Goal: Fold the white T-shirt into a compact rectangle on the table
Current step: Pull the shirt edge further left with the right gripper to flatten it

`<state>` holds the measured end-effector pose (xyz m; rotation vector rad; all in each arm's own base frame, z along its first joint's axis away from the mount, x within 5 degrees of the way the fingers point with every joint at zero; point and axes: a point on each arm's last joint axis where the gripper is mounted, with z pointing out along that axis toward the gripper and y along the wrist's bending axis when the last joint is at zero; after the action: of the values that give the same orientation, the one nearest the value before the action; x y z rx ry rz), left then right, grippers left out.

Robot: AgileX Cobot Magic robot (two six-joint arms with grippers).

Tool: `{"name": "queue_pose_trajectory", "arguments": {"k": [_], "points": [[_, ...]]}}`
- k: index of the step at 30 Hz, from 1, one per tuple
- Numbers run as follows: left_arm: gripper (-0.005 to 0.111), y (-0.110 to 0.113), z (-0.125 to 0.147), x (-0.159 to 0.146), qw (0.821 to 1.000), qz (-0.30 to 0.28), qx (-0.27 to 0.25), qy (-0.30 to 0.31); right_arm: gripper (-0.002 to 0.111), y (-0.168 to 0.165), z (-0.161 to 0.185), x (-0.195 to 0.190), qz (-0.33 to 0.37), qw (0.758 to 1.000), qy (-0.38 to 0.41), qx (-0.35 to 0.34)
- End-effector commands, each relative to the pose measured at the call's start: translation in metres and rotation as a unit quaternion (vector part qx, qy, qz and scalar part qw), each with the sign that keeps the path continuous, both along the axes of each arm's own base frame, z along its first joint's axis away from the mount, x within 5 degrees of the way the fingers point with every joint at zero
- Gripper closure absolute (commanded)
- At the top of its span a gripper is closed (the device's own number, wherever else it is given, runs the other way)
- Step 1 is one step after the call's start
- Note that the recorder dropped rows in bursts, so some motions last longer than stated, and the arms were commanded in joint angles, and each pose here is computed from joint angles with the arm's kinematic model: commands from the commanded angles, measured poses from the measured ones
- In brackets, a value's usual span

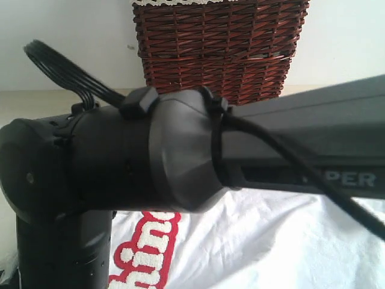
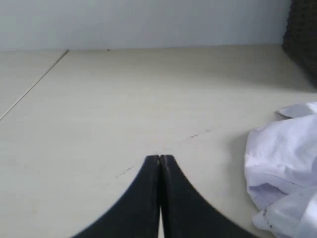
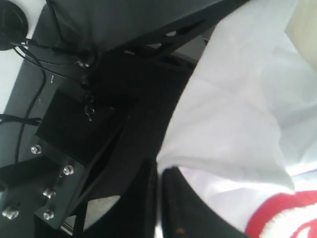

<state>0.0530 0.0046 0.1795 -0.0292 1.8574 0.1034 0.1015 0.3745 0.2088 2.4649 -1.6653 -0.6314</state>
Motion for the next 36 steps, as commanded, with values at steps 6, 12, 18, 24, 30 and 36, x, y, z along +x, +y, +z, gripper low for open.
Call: {"name": "queue_pose_trajectory", "arguments": {"k": [6,12,18,24,30,36], "points": [[0.107,0.000,0.001,0.000,1.000,-0.003,0.000,-0.007,0.108,-0.011,0.008,-0.004,0.012,1.000,-0.003,0.004],[0.107,0.000,0.001,0.000,1.000,-0.003,0.000,-0.007,0.108,-0.024,0.006,-0.017,0.023,0.999,0.040,0.013],[0.107,0.000,0.001,0.000,1.000,-0.003,0.000,-0.007,0.108,-0.033,0.000,-0.033,0.059,0.991,0.108,0.053],[0.107,0.000,0.001,0.000,1.000,-0.003,0.000,-0.007,0.108,-0.035,-0.003,-0.034,0.067,0.990,0.110,0.054],[0.107,0.000,0.001,0.000,1.000,-0.003,0.000,-0.007,0.107,-0.039,-0.007,-0.029,-0.008,0.996,0.092,-0.014],[0.107,0.000,0.001,0.000,1.000,-0.003,0.000,-0.007,0.078,-0.039,-0.015,-0.014,-0.064,0.997,0.004,-0.036]]}}
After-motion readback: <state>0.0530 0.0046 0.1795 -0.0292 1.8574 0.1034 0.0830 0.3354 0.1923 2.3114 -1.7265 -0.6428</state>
